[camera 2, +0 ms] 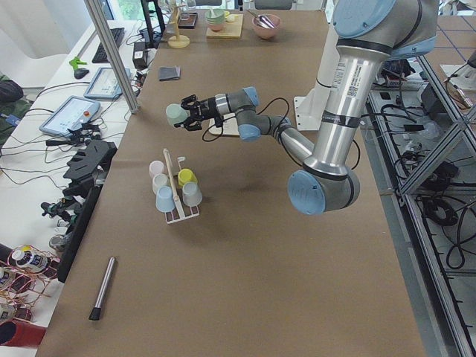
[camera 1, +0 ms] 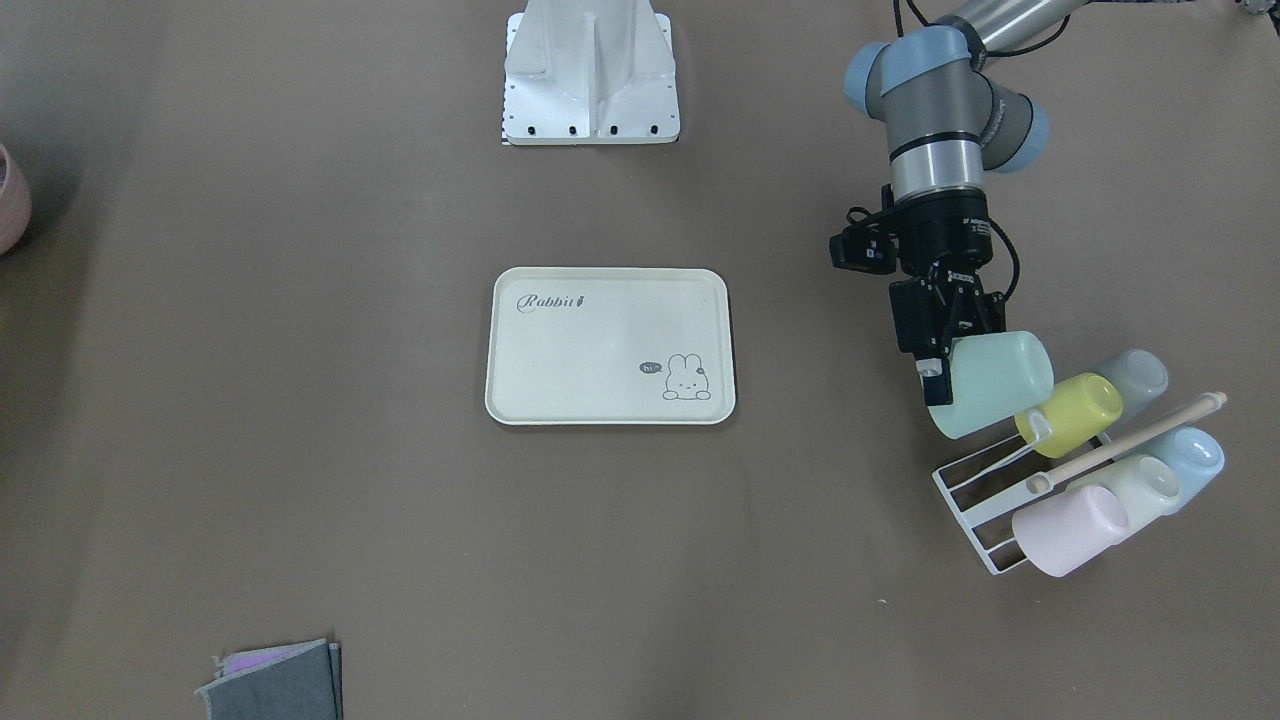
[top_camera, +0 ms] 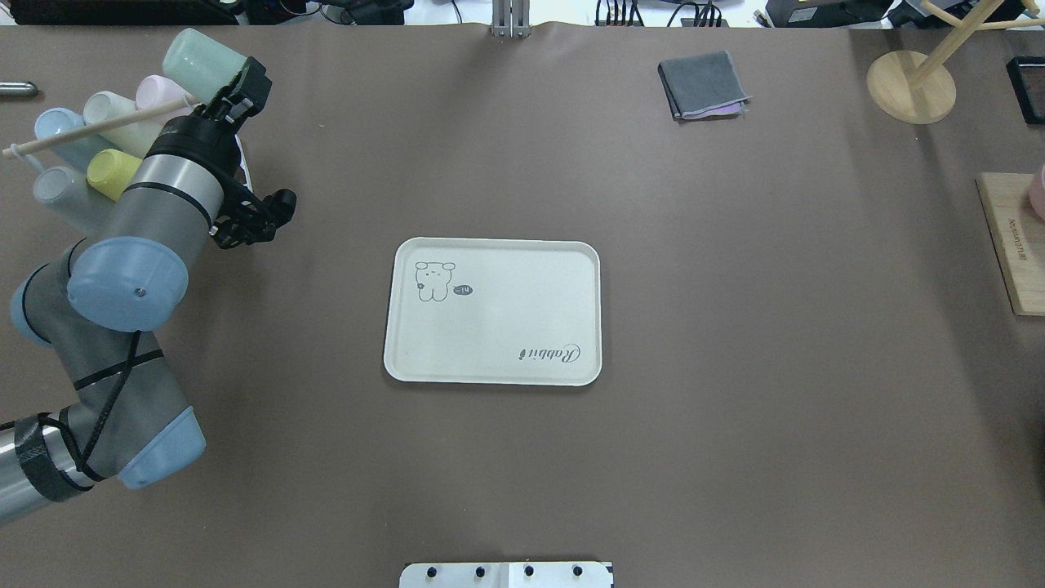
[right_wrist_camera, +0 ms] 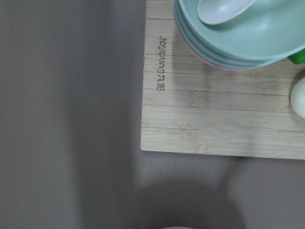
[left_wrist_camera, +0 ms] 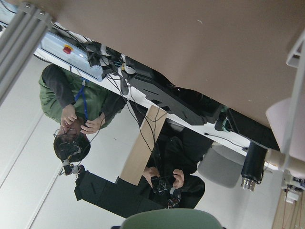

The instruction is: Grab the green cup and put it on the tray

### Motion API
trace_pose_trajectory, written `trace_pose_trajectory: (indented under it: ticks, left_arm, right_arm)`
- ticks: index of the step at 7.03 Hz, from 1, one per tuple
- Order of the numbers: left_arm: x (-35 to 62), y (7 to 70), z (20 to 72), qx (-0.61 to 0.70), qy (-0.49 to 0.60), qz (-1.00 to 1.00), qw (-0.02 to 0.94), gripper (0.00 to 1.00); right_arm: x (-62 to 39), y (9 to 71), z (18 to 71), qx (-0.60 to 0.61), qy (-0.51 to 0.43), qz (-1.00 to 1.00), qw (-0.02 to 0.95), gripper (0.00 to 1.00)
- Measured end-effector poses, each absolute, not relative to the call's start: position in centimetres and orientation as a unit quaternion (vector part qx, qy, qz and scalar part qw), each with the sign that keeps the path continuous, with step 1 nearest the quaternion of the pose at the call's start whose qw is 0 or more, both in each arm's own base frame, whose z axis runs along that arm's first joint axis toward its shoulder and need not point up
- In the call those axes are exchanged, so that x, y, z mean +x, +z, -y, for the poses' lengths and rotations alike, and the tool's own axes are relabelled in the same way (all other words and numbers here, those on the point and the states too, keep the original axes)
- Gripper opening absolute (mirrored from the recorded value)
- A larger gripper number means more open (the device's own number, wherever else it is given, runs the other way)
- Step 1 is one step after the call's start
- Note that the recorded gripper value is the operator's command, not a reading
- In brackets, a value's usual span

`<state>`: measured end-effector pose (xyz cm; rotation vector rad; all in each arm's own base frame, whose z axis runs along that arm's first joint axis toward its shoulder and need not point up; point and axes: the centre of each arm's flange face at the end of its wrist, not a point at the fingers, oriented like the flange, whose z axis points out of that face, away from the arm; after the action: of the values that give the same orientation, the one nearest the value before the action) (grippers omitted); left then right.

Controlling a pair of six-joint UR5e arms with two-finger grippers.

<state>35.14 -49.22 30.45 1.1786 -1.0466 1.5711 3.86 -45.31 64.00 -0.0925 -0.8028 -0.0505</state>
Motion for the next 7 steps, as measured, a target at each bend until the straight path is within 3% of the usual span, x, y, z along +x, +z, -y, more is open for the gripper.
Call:
trace_pose_trajectory:
  ticks: [4,7]
  left_arm:
    - [37.6,23.5,48.6,0.632,0.568,0.300,0.434,0.48]
    - [40.1,22.7,48.7,0.724,0.484,0.147,0.469,0.48]
  right_arm:
    - [3.8,64.2,45.0,-0.048,-0.023,0.394,0.917,1.00]
    - [3.8,64.0,45.0,-0.047,-0.023,0.399,0.916,1.00]
